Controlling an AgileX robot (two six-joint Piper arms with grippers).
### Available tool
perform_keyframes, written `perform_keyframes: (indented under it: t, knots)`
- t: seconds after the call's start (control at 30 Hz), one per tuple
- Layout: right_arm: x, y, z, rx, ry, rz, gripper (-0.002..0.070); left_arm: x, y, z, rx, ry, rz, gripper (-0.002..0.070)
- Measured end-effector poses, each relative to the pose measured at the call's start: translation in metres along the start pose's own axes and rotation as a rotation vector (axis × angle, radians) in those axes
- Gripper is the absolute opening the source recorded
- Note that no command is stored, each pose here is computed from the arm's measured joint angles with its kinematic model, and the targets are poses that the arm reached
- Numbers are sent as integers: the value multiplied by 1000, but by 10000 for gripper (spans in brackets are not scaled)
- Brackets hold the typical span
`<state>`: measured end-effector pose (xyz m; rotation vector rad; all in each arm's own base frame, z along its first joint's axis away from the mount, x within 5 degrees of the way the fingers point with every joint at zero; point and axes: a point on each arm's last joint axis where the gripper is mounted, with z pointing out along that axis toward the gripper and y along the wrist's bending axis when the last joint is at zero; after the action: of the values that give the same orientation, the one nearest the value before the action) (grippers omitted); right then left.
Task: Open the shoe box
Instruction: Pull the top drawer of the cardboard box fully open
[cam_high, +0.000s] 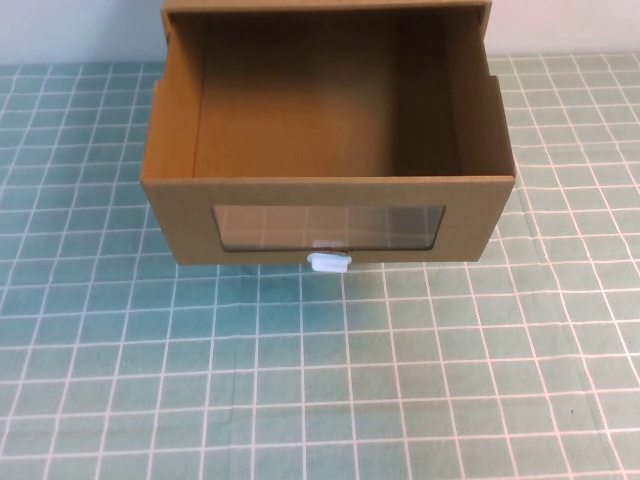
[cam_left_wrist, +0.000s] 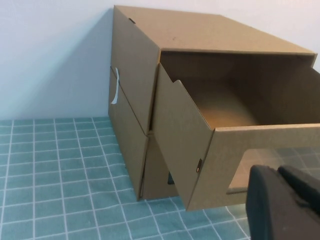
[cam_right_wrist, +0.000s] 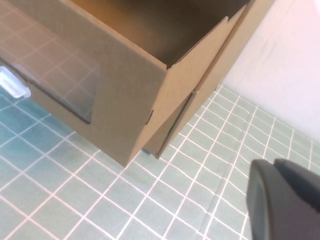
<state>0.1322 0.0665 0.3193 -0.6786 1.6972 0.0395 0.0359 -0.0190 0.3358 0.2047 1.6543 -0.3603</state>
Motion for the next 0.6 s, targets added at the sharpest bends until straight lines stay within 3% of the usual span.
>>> perform_keyframes:
  t: [0.37, 0.6]
  knots:
    - [0, 0, 0, 0, 0, 0, -13, 5, 2, 3, -9, 10, 11, -5]
    - [0, 0, 0, 0, -2, 0, -13, 28, 13, 12, -94, 18, 127, -5]
